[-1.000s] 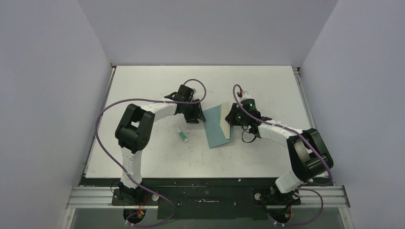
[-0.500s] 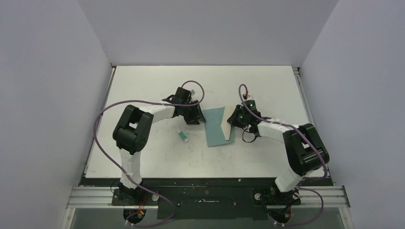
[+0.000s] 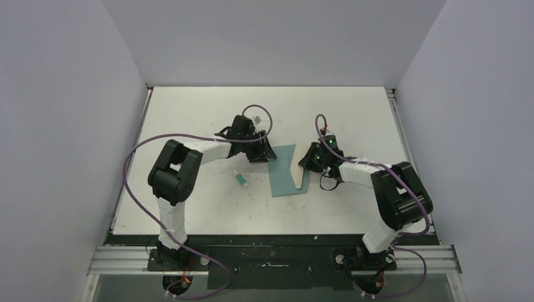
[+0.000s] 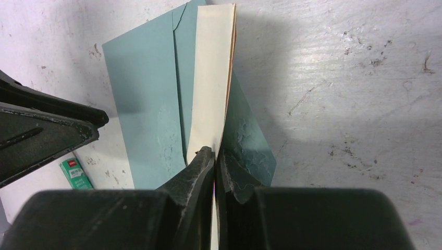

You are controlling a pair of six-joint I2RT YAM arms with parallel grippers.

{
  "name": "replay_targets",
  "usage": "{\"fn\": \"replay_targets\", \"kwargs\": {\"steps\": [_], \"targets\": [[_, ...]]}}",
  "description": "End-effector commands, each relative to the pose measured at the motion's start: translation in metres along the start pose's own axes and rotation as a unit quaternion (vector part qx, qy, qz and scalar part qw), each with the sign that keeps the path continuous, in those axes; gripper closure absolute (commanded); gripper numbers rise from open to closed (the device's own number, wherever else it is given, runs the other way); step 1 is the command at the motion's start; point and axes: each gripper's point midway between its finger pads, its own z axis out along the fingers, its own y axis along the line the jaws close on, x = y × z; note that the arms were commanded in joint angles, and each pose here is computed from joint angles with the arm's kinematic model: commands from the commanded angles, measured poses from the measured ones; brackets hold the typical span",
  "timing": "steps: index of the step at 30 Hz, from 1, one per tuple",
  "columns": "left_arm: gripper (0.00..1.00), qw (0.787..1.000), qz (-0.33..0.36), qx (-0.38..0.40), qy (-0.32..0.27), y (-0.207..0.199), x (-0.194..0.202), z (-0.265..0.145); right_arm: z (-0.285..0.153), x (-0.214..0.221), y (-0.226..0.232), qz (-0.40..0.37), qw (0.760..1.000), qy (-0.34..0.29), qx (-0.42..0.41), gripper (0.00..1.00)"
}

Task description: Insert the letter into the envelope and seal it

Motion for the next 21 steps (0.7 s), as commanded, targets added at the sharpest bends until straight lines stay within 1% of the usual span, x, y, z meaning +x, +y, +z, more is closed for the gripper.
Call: {"fn": "replay_targets", "kwargs": {"steps": [1,3,8,12,17,21], "targets": [[0.56,0.999,0.018,0.033,-0.01,-0.022,0.0,0.006,0.005,-0.003,0.009,-0.004,1.0,-0.002,-0.02,0.95],[0.56,0.999,0.018,0.026,-0.009,-0.019,0.003,0.01,0.005,-0.002,0.011,-0.006,1.0,0.0,-0.025,0.95],[0.59,0.999,0.022,-0.025,0.015,0.004,0.014,0.023,0.004,0.0,0.012,-0.015,0.999,0.012,-0.039,0.95],[0.61,0.998,0.021,-0.057,0.029,0.02,0.02,0.029,0.0,-0.003,0.005,-0.015,0.999,0.019,-0.049,0.95],[0.63,0.994,0.032,-0.093,0.037,0.033,0.021,0.028,-0.009,-0.019,-0.002,-0.017,0.999,0.004,-0.051,0.95],[0.63,0.993,0.035,-0.106,0.042,0.04,0.024,0.028,-0.011,-0.023,-0.003,-0.029,0.998,-0.001,-0.052,0.95]]}}
